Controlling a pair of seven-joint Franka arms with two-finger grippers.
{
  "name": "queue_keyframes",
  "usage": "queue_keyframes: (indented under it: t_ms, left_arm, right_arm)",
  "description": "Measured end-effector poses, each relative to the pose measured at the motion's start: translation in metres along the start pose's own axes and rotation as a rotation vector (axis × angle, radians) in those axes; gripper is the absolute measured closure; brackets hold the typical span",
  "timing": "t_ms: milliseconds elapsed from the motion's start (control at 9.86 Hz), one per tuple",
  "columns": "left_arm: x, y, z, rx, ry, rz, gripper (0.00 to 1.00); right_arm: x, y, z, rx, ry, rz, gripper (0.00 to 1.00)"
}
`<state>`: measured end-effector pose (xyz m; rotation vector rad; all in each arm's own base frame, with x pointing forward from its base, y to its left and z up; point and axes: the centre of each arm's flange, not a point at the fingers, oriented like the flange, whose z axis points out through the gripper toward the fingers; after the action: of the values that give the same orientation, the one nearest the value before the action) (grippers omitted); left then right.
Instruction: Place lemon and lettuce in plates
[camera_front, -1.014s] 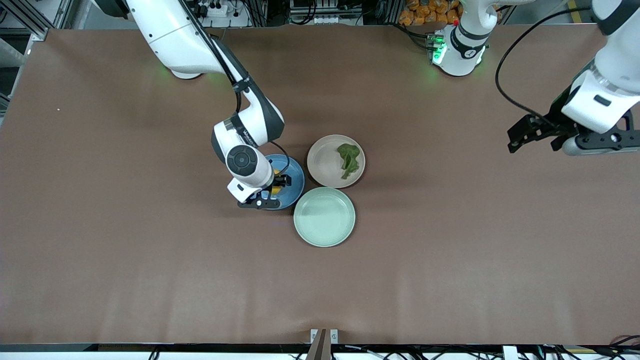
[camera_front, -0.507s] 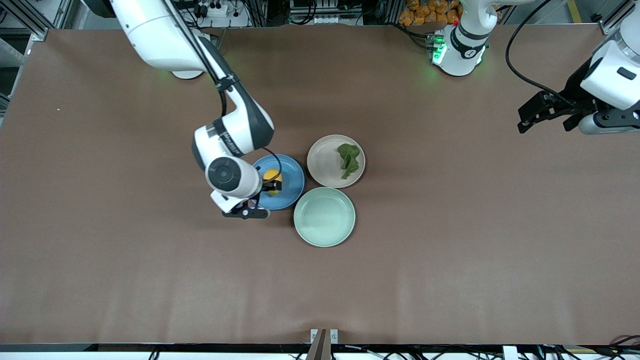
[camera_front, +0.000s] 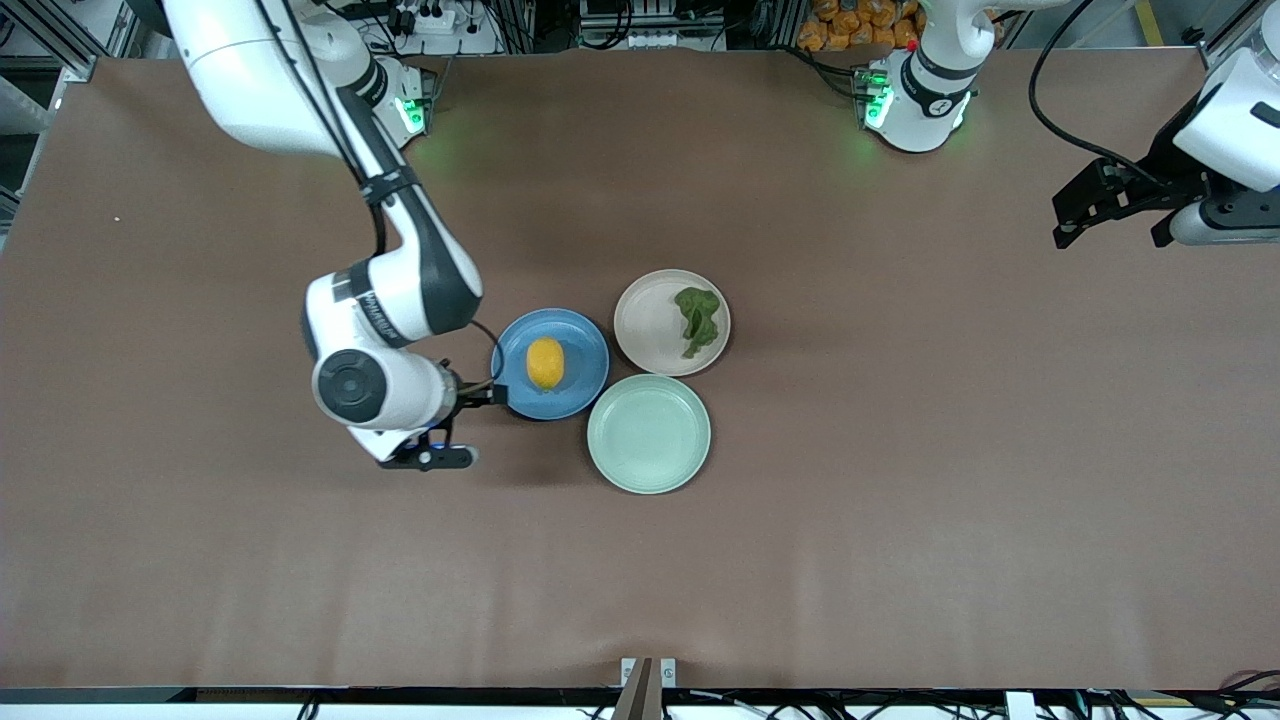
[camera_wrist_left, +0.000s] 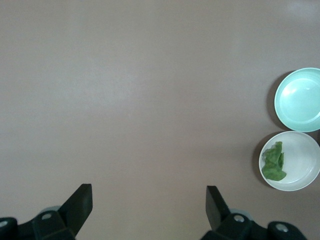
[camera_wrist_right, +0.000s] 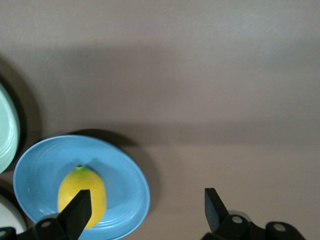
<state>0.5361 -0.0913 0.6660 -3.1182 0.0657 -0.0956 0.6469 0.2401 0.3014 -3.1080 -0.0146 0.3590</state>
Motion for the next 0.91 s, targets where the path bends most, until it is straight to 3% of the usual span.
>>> queue_keyframes:
  t_ms: [406,913]
  left_arm:
    - [-0.001,0.007,-0.001,0.0,0.0,0.027,0.0]
    - [-0.001,0.005,-0.001,-0.016,-0.002,0.022,0.0]
  right_arm:
    - [0.004,0.047,-0.037,-0.133,0.045,-0.003,0.0]
    - [0.003,0.102,-0.094,-0.109,0.11,0.013,0.0]
